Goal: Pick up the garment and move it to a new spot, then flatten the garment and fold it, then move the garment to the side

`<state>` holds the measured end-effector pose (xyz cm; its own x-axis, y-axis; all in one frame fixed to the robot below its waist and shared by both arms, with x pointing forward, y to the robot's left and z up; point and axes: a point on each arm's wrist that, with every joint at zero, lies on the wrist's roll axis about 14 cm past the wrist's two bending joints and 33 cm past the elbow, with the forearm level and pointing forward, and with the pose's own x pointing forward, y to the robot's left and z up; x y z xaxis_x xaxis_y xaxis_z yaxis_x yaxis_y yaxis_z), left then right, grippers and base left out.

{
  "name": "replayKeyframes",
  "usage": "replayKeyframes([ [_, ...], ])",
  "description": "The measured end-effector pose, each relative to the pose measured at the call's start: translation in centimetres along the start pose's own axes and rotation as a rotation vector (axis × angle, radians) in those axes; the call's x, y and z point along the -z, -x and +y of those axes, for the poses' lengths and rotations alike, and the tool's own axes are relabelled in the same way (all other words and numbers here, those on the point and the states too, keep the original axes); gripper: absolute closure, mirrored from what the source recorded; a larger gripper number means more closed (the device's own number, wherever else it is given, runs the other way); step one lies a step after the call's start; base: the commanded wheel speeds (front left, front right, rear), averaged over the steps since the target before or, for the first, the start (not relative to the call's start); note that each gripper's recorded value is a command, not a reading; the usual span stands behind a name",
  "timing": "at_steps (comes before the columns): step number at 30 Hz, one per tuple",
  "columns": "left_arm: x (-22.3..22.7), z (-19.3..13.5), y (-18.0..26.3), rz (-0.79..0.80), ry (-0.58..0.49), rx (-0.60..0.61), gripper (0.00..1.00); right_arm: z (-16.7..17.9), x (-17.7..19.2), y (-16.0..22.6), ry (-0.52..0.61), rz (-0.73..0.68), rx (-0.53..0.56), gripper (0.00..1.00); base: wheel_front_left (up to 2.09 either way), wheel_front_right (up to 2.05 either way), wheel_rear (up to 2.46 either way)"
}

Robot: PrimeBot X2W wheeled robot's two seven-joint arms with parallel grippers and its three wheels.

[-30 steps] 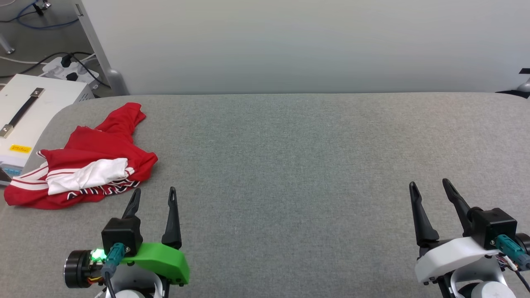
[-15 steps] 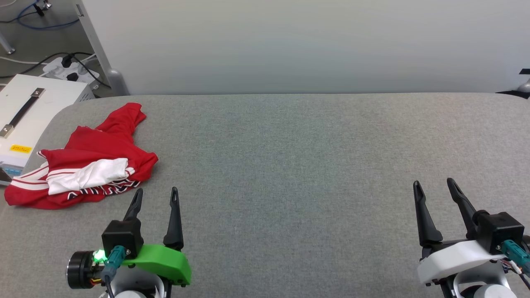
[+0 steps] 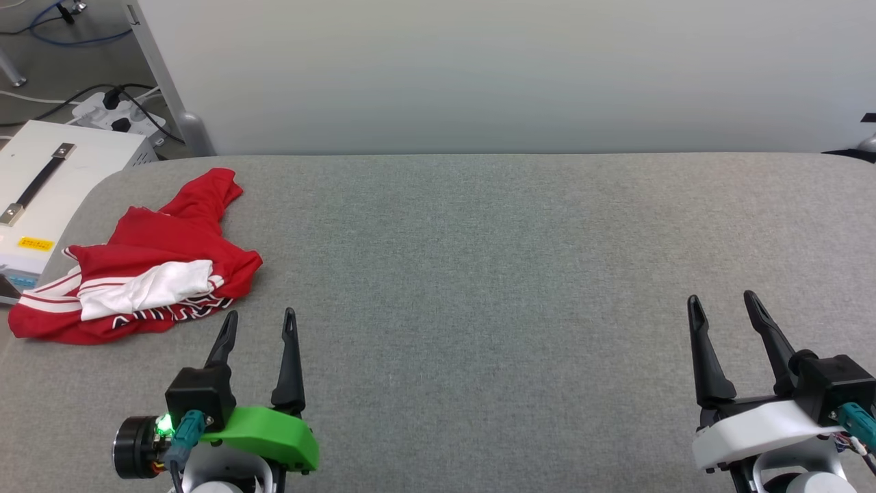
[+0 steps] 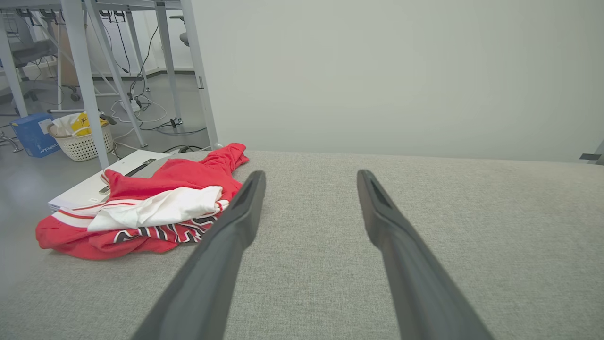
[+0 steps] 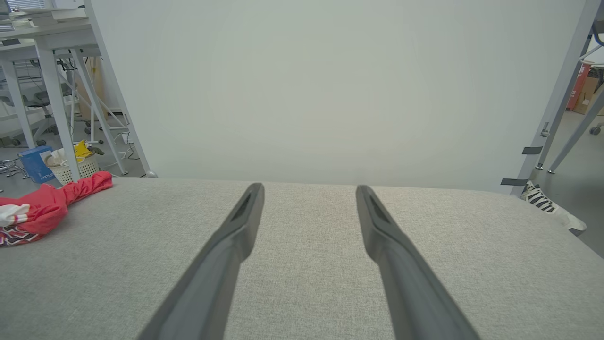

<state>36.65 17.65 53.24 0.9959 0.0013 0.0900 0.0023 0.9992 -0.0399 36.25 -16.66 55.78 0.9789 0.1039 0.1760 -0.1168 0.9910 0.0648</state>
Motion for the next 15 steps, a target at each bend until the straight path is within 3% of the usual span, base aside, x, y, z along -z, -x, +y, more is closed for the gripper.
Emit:
replayKeyframes([
  [15, 0.24, -0.06, 0.09, -0.011, 0.017, 0.0, 0.0, -0.06, -0.12, 0.2, -0.019, -0.021, 0.004, 0.0, 0.0, 0.0, 0.0],
])
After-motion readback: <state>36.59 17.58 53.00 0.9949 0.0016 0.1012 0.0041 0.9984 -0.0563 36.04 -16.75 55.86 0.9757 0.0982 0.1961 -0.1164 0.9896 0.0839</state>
